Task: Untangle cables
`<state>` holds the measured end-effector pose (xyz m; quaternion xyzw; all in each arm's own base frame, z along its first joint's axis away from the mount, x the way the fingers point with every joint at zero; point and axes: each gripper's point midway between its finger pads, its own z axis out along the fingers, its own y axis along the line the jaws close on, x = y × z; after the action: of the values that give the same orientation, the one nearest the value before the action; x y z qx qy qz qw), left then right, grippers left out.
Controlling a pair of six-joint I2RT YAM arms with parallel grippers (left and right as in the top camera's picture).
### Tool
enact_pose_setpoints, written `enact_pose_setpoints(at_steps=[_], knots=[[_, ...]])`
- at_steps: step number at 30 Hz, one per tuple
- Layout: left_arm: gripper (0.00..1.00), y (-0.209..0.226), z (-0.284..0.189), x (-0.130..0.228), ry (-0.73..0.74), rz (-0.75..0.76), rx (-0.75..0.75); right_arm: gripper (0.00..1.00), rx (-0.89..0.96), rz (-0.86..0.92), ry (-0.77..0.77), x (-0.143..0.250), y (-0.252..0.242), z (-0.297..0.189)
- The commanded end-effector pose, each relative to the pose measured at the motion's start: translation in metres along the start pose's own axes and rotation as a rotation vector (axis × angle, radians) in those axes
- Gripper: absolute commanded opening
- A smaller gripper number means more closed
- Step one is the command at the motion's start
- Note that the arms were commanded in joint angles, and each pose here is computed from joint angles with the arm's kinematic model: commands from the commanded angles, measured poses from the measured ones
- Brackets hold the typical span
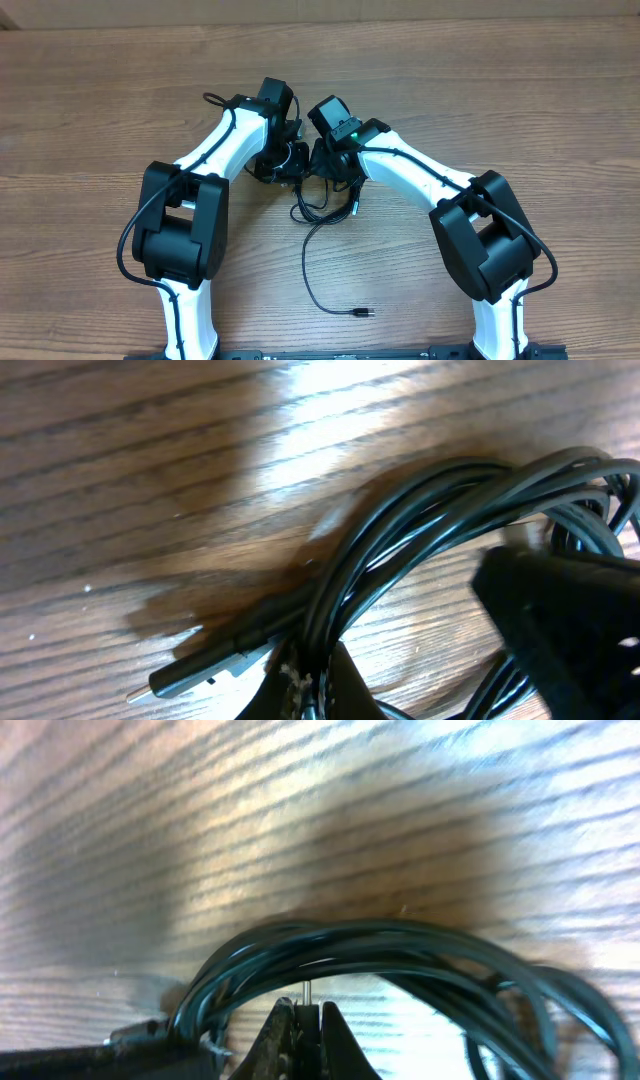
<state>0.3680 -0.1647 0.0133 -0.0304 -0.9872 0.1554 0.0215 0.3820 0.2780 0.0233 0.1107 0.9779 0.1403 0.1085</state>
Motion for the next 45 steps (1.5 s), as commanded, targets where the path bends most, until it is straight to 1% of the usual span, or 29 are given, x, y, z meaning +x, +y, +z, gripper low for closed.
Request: enact_pose_setpoints(at_steps=[1,4,8,11,14,22,28,30,32,34,35,37,38,40,43,45], knots=[[0.04,0.006,0.002,0.001,0.028,-0.112,0.065,0.04,0.005,0.022,-0.029,-0.014,-0.009,-0.001],[0.04,0.001,-0.003,0.000,0.039,-0.140,0.159,0.04,0.019,0.114,-0.053,-0.026,-0.020,-0.002],[0.04,0.000,-0.010,-0.003,0.041,-0.172,0.240,0.04,0.008,0.223,-0.054,-0.036,-0.027,-0.004],[0.04,-0.008,-0.014,-0.004,0.046,-0.174,0.303,0.04,-0.040,0.221,-0.022,-0.032,-0.018,-0.004],[0.04,-0.014,-0.015,-0.005,0.044,-0.163,0.330,0.04,-0.050,0.202,-0.006,-0.024,-0.010,-0.003],[0.04,-0.023,-0.013,-0.012,0.013,-0.124,0.338,0.04,-0.062,0.171,0.015,0.001,0.013,-0.001],[0.04,-0.021,-0.014,-0.013,0.010,-0.122,0.340,0.04,-0.052,0.158,0.005,0.002,0.013,0.000],[0.04,-0.021,-0.014,-0.013,0.007,-0.120,0.340,0.08,-0.049,0.129,0.008,0.002,0.013,0.000],[0.04,-0.021,-0.014,-0.014,0.006,-0.119,0.340,0.16,-0.037,0.105,0.017,0.003,0.008,-0.001],[0.04,-0.022,-0.014,-0.014,0.007,-0.119,0.346,0.19,-0.021,0.115,0.032,0.002,0.003,-0.006],[0.04,-0.023,-0.014,-0.014,0.007,-0.118,0.353,0.21,-0.044,0.081,0.047,0.000,0.006,-0.011],[0.04,-0.027,-0.016,-0.014,0.009,-0.115,0.374,0.27,-0.145,-0.048,0.082,-0.002,0.024,-0.024],[0.04,-0.029,-0.017,-0.014,0.010,-0.114,0.385,0.35,-0.198,-0.100,0.097,-0.004,0.033,-0.034],[0.04,-0.030,-0.017,-0.014,0.012,-0.114,0.396,0.42,-0.227,-0.101,0.109,-0.007,0.035,-0.047],[0.04,-0.031,-0.018,-0.013,0.016,-0.119,0.404,0.45,-0.272,-0.102,0.142,-0.007,0.038,-0.066],[0.04,-0.032,-0.018,-0.013,0.023,-0.148,0.406,0.45,-0.337,-0.146,0.195,0.002,0.042,-0.079]])
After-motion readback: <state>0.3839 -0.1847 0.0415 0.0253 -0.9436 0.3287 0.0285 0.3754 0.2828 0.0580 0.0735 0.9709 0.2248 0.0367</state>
